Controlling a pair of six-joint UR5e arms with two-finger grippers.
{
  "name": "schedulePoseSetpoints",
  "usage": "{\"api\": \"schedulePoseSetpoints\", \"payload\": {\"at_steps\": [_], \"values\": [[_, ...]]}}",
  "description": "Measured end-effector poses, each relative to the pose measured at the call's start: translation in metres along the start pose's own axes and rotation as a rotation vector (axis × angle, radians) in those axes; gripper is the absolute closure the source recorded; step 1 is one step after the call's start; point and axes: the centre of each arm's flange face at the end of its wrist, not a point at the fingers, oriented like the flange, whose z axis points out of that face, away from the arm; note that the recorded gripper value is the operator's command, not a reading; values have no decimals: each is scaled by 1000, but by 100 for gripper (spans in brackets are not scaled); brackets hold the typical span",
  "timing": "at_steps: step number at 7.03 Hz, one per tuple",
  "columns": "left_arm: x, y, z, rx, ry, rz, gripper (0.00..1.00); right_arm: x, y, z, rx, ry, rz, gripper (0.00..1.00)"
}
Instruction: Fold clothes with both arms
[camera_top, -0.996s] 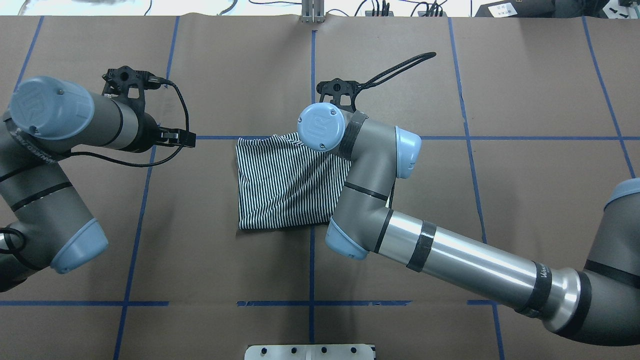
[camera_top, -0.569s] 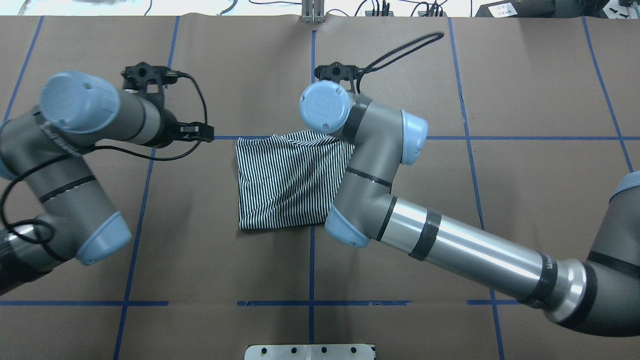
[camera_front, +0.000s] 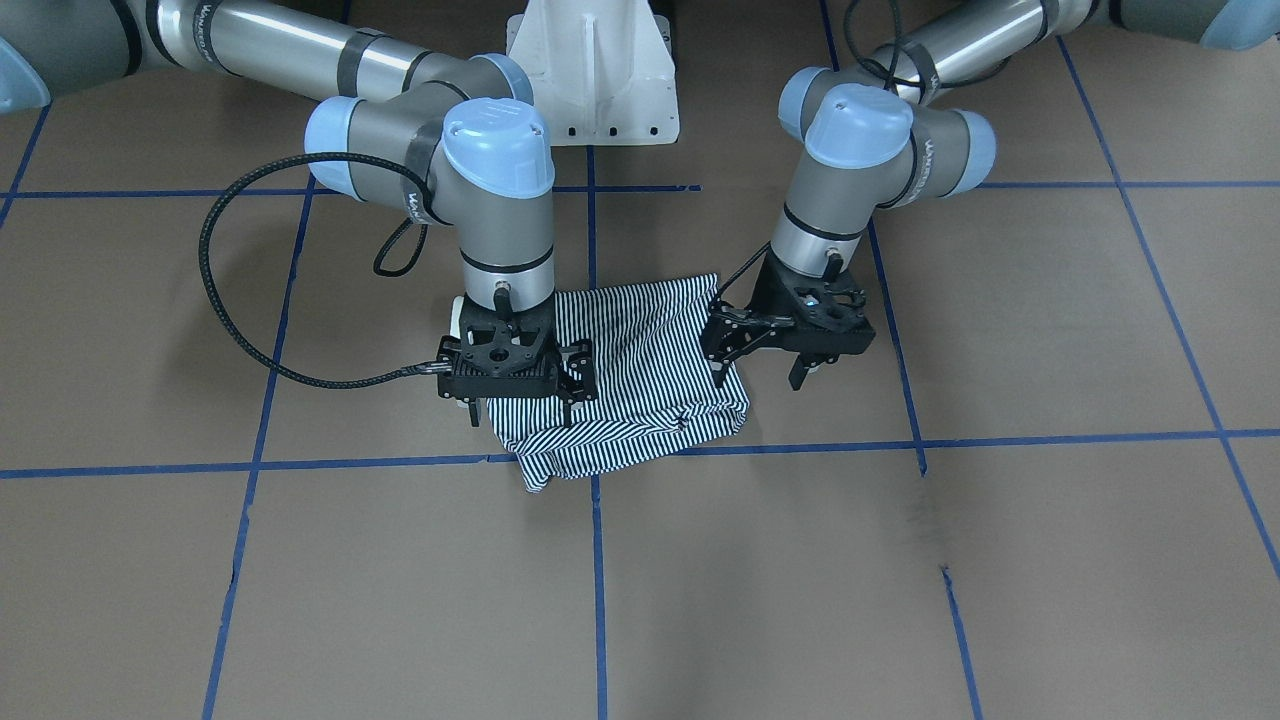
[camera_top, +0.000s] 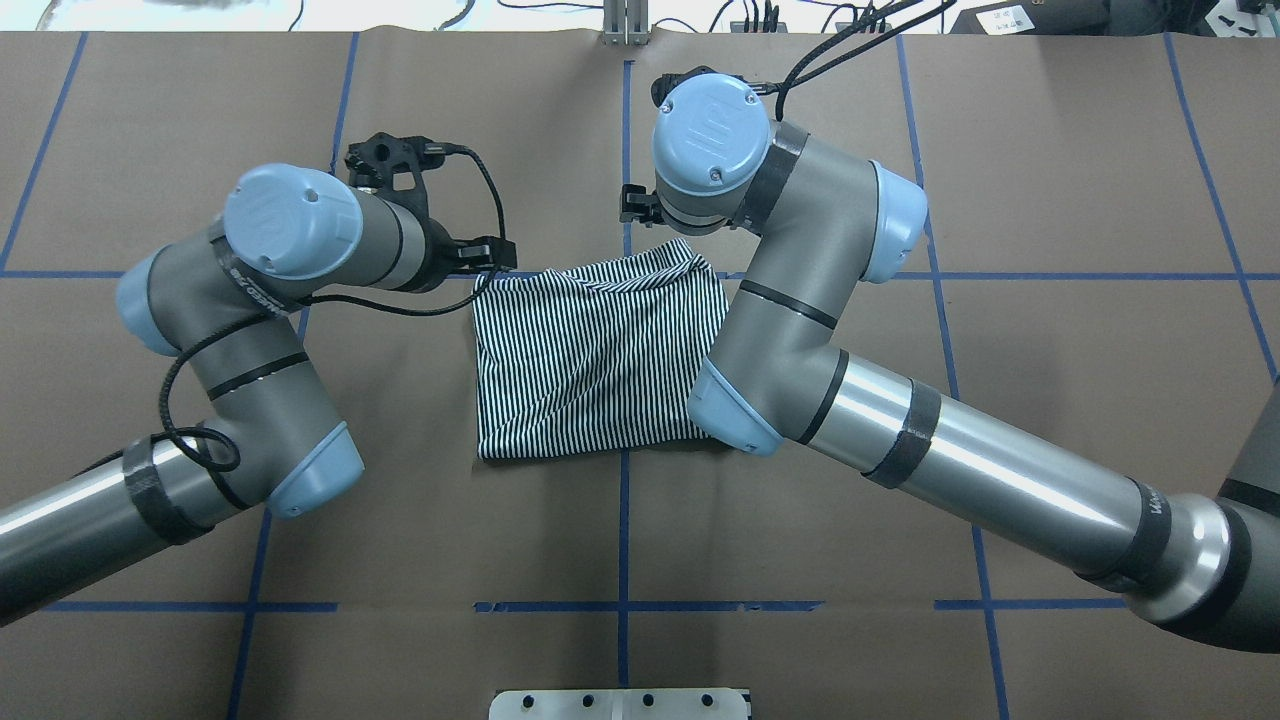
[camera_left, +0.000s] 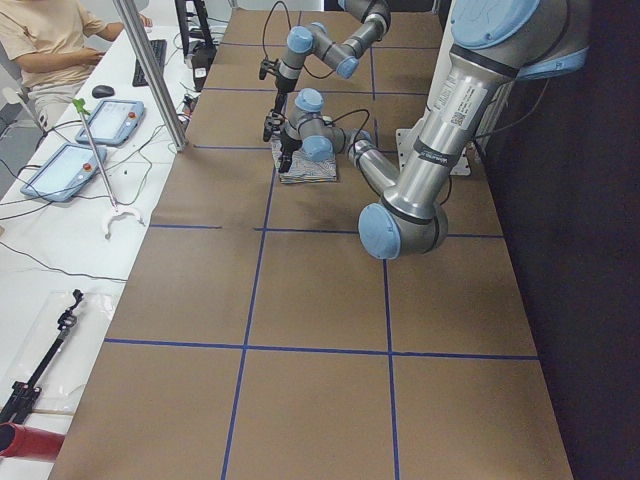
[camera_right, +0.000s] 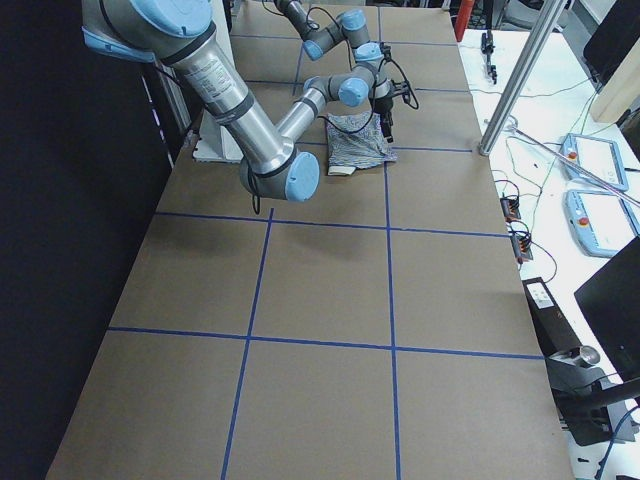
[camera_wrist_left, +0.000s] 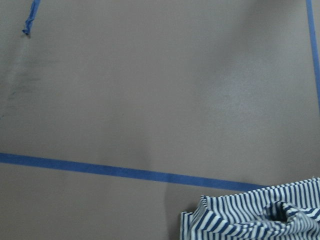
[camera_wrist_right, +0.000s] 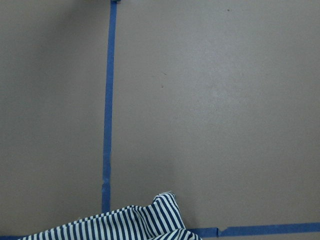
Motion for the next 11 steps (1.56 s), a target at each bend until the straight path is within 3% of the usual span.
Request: {"api": "schedulePoseSetpoints", "payload": {"at_steps": [1, 2, 4, 8, 11], "values": [[5, 2, 16, 9, 34, 25, 2, 3, 1, 1, -1, 2, 0, 0], [8, 6, 29, 8, 52, 37, 11, 5, 2, 2, -1, 5, 0, 0], [11, 15, 38, -2, 62, 47, 14, 8, 2, 4, -1, 8, 1, 0], [2, 20, 50, -13, 38, 45, 21, 14, 6, 9, -2, 17, 1, 0], [-3, 21, 58, -19, 20, 38, 41, 17, 7, 11, -3, 21, 1, 0]]}}
